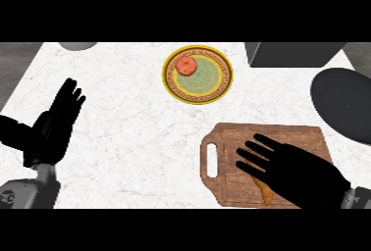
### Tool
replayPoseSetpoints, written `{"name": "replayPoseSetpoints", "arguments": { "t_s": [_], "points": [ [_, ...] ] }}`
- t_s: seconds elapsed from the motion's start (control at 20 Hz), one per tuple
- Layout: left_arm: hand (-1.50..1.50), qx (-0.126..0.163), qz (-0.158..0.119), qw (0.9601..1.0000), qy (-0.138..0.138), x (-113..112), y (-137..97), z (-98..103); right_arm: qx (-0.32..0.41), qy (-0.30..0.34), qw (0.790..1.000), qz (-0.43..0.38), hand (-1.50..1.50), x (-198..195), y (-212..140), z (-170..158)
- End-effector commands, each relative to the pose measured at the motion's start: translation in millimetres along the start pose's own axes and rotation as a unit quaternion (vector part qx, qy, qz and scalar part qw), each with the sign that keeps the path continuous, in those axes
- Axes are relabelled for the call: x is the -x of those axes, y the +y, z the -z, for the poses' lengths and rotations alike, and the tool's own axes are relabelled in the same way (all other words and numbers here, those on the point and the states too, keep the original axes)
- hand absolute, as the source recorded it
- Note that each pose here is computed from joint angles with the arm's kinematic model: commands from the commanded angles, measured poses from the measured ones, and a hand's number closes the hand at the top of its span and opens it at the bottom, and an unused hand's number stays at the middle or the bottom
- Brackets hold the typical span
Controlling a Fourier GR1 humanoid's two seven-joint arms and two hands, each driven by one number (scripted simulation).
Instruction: Pick the croissant from the cutting board and place it in the pan
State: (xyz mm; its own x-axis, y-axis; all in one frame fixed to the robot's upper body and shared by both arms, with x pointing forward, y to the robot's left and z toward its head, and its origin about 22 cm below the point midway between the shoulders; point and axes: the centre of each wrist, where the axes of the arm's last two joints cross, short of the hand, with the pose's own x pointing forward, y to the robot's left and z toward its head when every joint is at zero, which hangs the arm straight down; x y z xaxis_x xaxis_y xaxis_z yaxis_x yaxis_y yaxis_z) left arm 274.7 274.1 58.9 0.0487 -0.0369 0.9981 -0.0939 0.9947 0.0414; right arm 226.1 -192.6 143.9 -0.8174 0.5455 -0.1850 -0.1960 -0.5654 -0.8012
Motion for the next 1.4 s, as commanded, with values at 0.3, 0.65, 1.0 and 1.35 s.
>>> {"name": "replayPoseSetpoints", "arguments": {
  "t_s": [0.3, 0.65, 1.0, 1.35],
  "points": [
    [0.00, -0.009, -0.003, 1.0000, 0.001, 8, 6, 3, -0.006, 0.019, 1.000, -0.005, -1.50, -38, 18, 12],
    [0.00, 0.011, 0.000, 0.9999, 0.001, 1, 0, 11, -0.012, 0.053, 0.998, -0.012, -1.50, -28, 22, 62],
    [0.00, 0.004, -0.003, 1.0000, 0.003, -10, -24, -4, -0.037, 0.039, 0.999, -0.002, -1.50, -10, 48, 62],
    [0.00, 0.006, 0.002, 1.0000, 0.000, -4, -8, -7, -0.033, 0.031, 0.999, 0.004, -1.50, -5, 53, 76]
  ]
}}
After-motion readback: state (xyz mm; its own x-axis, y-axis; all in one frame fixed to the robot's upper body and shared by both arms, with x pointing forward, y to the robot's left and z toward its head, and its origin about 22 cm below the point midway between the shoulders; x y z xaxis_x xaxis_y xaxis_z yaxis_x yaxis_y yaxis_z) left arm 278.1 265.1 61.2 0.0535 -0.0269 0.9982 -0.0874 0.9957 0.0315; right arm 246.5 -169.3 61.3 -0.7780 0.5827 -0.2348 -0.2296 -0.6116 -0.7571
